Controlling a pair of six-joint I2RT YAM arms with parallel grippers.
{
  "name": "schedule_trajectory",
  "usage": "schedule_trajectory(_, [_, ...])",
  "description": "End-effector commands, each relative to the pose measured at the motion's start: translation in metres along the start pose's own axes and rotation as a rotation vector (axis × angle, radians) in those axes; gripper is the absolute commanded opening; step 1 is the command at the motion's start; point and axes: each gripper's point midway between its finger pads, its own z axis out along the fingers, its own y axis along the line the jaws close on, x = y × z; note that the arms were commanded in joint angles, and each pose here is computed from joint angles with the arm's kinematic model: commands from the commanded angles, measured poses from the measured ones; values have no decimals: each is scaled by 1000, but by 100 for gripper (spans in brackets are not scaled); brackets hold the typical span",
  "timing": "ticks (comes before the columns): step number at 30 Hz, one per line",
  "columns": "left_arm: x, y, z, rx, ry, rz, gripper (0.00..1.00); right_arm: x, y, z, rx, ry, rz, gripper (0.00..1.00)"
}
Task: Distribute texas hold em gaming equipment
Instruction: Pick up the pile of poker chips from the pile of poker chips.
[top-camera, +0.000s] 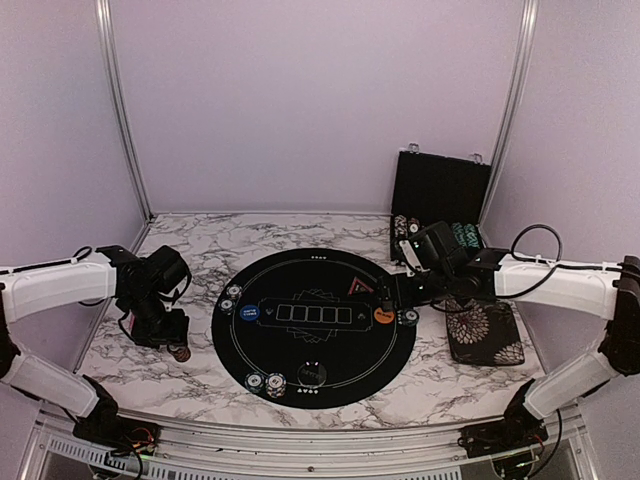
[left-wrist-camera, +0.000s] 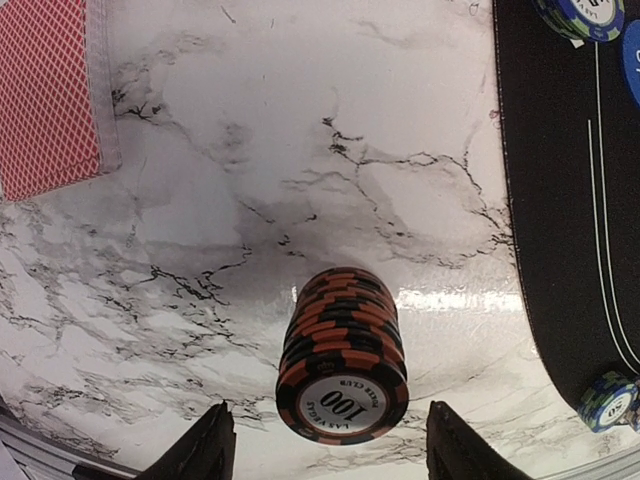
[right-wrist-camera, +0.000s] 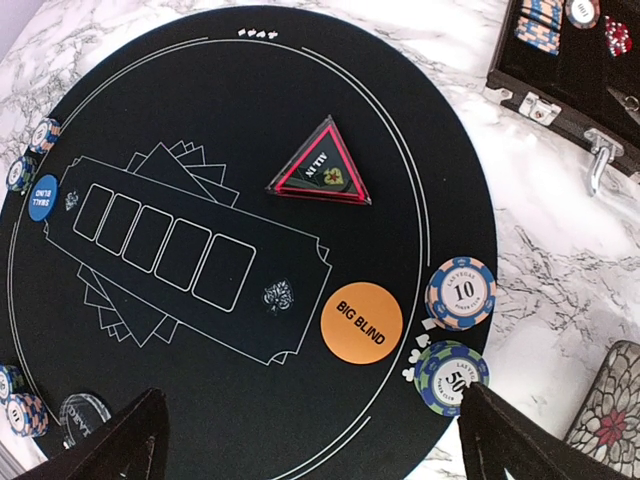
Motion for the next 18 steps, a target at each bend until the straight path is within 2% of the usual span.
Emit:
schedule_trajectory(1, [3,-1,8,12,30,21,67,-7,-1,-7,-4,-28,14,98])
schedule_trajectory(9, [4,-3,14,12,56,35,66,-7,-3,-9,0,-33,16,99])
schedule_trajectory(18, [4,-5,19,7,73,40,60,-5,-6,-9,3,-35,22,98])
